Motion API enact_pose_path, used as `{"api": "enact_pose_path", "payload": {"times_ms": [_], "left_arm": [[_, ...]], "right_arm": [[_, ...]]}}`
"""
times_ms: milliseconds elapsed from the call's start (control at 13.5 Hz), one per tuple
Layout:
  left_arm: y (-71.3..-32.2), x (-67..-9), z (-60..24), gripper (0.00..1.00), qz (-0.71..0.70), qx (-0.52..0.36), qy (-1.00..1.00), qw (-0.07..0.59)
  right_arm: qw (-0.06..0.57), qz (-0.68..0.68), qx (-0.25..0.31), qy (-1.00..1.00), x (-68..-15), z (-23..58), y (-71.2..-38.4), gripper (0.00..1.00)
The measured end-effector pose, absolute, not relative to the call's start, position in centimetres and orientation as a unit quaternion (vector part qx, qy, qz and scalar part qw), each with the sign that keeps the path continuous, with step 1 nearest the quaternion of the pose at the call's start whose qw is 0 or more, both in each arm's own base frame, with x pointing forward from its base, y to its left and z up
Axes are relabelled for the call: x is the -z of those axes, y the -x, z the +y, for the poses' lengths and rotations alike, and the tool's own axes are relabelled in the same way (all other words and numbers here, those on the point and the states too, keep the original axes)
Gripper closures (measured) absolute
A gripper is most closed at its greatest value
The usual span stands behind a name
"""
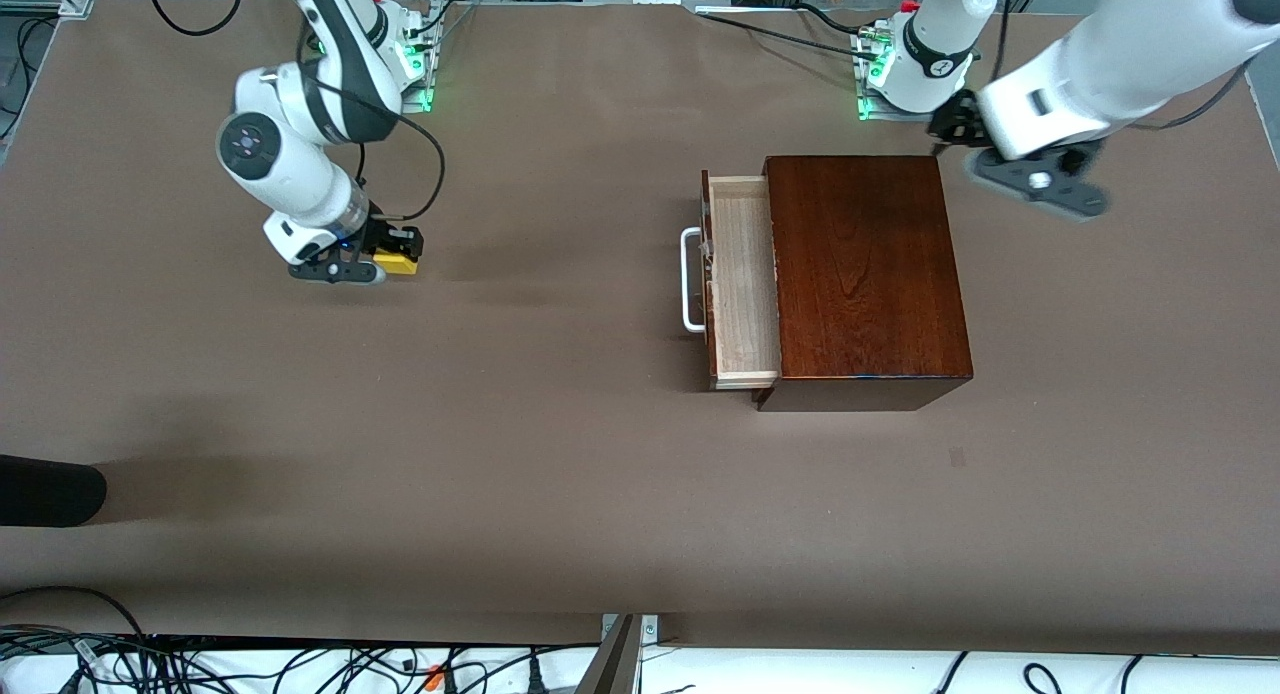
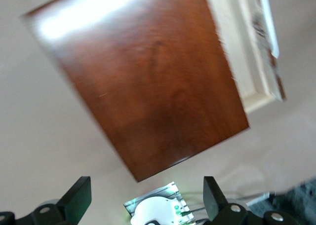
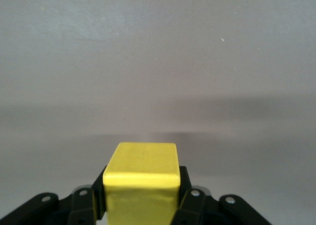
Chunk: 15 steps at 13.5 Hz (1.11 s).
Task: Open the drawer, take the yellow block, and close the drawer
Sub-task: 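Lower the block with the right gripper while the left gripper reaches the drawer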
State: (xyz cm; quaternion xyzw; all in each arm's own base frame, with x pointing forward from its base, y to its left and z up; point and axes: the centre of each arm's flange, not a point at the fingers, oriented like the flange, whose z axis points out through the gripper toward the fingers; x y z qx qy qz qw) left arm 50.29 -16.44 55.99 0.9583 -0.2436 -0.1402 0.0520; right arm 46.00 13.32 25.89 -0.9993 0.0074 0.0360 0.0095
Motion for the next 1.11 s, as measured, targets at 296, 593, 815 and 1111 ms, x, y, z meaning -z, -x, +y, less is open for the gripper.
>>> {"api": "enact_pose_path", "payload": {"times_ms": [296,593,815,1111], "left_arm": [[-52.5,-51.6,-23.5,0.00,-0.360,0.130,-0.919,0.100],[-53.9,-46.8,-31.0,0.00,-0.486,0.063,-0.860,0.140],[-55.2,-40.9,-34.5,0.00,-0.589,0.027,-0.788,0.178],[-55.6,-35.5,-38.6,0.00,-0.686,-0.028,-0.704,0.182]], "right_arm": [[-0.020,-0.025,-0.021,0.999,-21.4,15.0,-45.8,0.45],[-0.018,-0.029,-0.023,0.999,-20.5,15.6,-45.5,0.45],[0.006,-0.027,-0.025,0.999,-20.4,18.2,-44.7,0.45],[0.012,-0.024,-0.025,0.999,-20.4,18.7,-44.5,0.45]]}}
